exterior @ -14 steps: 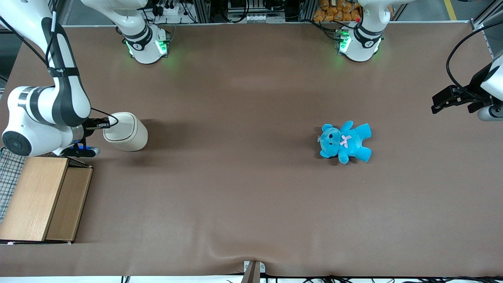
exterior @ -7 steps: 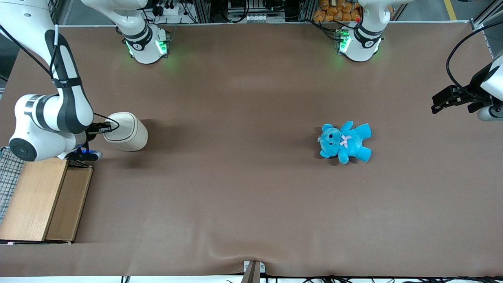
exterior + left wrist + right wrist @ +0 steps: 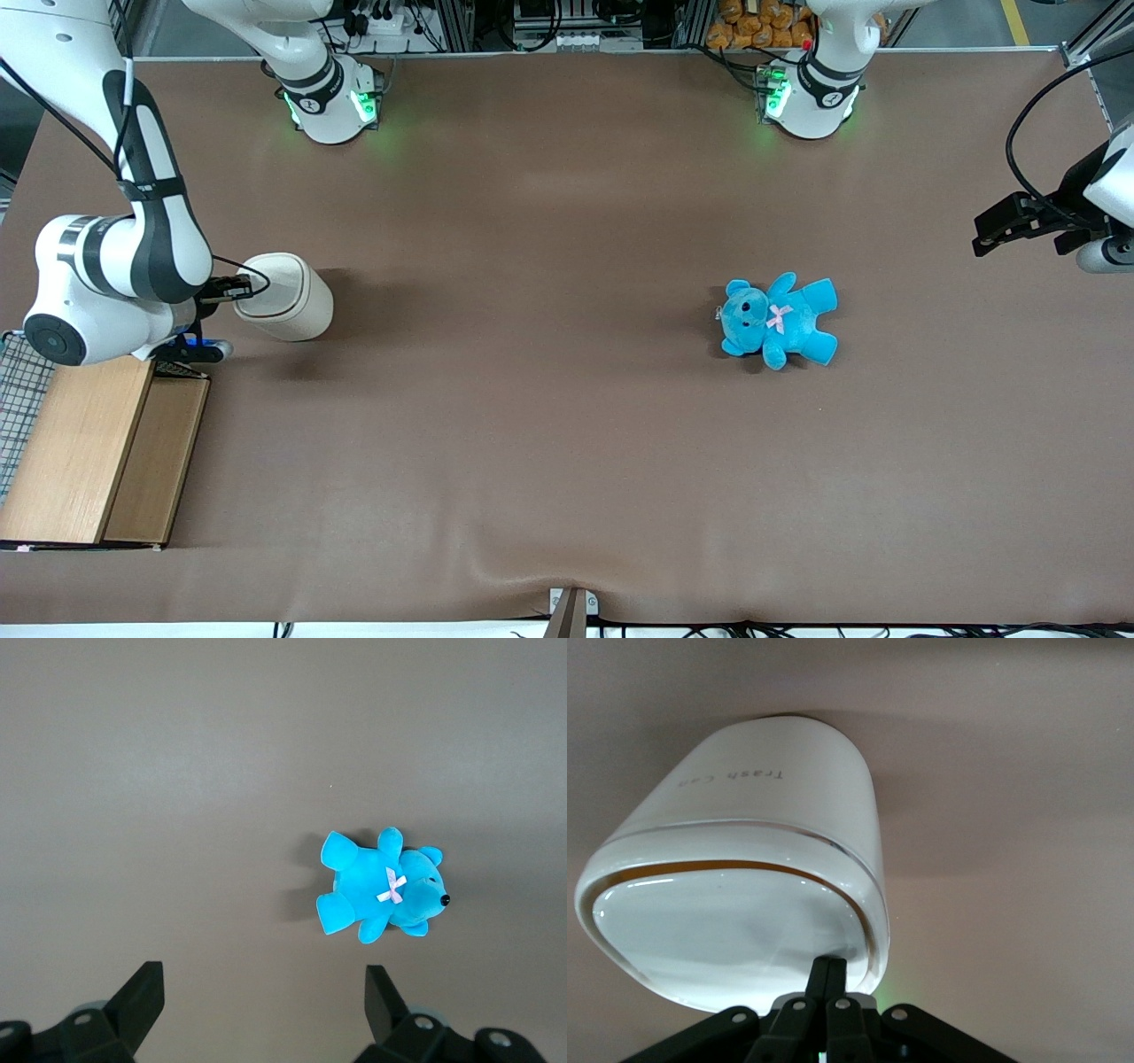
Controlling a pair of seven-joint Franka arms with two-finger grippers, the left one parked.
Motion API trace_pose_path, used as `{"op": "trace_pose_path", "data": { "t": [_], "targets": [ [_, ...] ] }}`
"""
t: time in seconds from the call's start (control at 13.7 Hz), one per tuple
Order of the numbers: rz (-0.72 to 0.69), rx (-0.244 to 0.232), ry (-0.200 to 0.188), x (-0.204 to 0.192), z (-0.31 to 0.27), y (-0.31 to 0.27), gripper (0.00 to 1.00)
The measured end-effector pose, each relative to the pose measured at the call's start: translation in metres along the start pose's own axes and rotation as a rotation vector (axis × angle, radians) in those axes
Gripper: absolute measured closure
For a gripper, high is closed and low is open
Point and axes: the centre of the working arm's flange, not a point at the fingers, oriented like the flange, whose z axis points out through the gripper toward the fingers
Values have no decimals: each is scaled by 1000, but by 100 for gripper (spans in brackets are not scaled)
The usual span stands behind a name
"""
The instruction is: Open trash can with right arm
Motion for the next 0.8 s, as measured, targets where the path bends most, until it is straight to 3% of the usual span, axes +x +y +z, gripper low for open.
{"op": "trace_pose_path", "data": {
  "t": [0.22, 0.44, 0.66, 0.8],
  "targets": [
    [-2, -1, 17, -7, -19, -1, 99],
    [-4, -2, 63, -38, -82, -3, 99],
    [-7, -11, 176, -89, -168, -7, 99],
    [-9, -23, 280, -115, -214, -10, 82]
  ]
}}
